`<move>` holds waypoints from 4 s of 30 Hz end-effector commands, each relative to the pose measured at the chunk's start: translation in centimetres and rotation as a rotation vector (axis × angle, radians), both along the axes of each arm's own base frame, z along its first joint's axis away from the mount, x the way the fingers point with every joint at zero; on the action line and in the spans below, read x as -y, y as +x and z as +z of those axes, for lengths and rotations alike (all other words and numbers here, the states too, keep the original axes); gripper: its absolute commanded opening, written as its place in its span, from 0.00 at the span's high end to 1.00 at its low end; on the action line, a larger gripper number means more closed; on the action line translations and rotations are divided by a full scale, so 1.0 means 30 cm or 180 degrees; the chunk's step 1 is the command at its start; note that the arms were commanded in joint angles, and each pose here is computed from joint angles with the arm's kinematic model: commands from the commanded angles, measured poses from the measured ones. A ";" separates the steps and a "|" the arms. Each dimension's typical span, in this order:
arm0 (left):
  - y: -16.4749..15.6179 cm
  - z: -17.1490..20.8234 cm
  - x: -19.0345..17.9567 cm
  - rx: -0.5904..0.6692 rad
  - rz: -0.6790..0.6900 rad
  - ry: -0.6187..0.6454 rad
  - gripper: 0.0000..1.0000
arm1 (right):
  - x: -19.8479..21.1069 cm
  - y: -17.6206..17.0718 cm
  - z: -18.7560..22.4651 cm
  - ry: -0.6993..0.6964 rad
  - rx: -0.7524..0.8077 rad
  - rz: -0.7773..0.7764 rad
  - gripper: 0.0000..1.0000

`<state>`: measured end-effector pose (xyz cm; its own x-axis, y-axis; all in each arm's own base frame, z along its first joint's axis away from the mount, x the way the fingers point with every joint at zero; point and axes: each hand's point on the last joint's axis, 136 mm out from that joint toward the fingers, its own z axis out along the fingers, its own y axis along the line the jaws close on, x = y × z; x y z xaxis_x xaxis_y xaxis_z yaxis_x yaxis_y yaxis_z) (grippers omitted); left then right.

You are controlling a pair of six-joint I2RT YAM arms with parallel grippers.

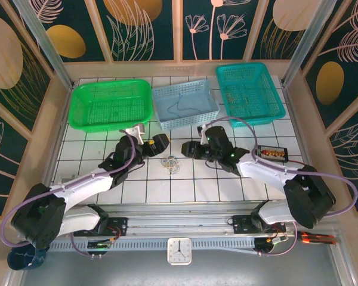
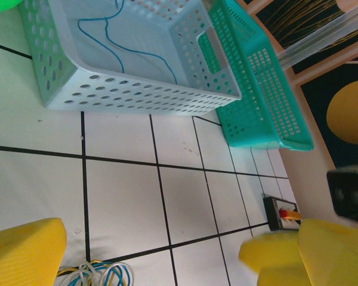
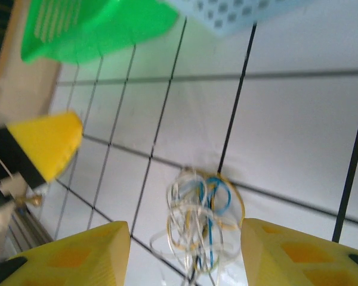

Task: Untangle the cables

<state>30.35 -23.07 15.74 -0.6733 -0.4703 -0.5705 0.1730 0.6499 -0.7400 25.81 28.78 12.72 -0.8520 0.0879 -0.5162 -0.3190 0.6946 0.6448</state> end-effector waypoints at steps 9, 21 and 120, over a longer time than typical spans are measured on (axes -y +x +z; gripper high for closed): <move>0.017 -0.017 0.033 -0.0137 -0.0132 0.0098 0.01 | -0.038 -0.221 -0.093 -0.0142 -0.0174 0.0429 0.51; 0.020 -0.023 0.041 -0.0098 -0.0149 0.0053 0.01 | -0.126 -0.202 -0.125 -0.0161 -0.0184 0.0474 0.59; -0.111 -0.291 0.239 0.0090 -0.1357 0.1029 0.66 | -0.002 -0.027 -0.061 0.0686 -0.0069 0.0191 1.00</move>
